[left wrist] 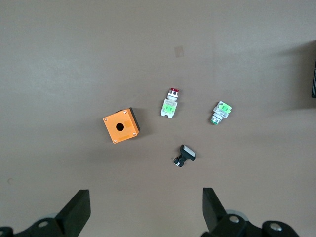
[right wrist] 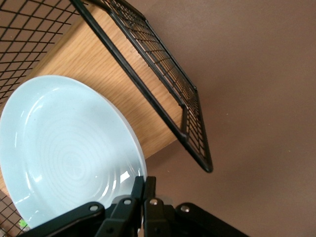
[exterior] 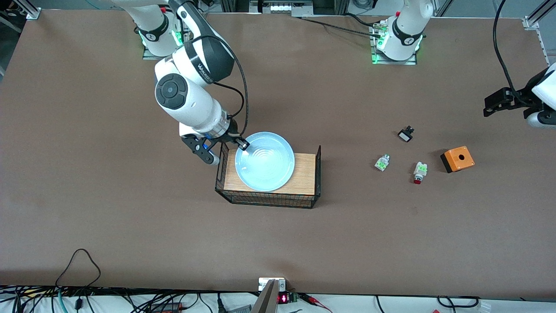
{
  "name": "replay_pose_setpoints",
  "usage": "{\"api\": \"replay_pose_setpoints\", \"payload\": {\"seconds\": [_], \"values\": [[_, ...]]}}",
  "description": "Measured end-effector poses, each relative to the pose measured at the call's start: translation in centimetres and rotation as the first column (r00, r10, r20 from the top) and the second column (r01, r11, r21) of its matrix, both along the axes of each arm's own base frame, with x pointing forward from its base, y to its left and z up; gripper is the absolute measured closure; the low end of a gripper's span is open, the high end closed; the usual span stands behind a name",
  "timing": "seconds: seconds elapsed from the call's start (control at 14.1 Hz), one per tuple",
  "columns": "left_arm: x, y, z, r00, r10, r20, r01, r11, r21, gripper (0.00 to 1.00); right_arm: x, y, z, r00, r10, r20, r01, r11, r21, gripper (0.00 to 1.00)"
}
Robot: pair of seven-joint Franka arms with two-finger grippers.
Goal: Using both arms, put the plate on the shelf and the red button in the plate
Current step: 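Lower the plate onto the box top and open the right gripper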
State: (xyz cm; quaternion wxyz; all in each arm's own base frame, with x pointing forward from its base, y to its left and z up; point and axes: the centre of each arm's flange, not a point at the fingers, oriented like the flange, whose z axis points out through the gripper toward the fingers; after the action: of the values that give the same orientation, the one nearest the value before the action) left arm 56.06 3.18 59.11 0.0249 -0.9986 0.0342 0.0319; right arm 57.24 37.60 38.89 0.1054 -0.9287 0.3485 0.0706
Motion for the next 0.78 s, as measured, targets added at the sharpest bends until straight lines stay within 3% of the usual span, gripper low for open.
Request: {"api": "replay_pose_setpoints", "payload": {"seconds": [0.36, 0.43, 0.78], "values": [[0.0, 0.1, 0.0, 1.000, 0.002, -0.001, -0.002, 1.000, 0.000, 0.00, 0.1, 0.2, -0.6, 1.000, -0.002, 0.004, 0.002, 1.000, 0.001, 0.93], [0.0, 0.1, 0.0, 1.000, 0.001, -0.001, -0.001, 1.000, 0.000, 0.00, 0.2, 0.1, -0.6, 1.000, -0.004, 0.004, 0.004, 1.000, 0.000, 0.87], [-0.2, -0.3, -0.5, 0.999, -0.005, -0.033, 0.005, 1.000, -0.002, 0.00, 0.9, -0.6, 1.0, 0.999, -0.018, 0.033, 0.017, 1.000, 0.010, 0.36]]}}
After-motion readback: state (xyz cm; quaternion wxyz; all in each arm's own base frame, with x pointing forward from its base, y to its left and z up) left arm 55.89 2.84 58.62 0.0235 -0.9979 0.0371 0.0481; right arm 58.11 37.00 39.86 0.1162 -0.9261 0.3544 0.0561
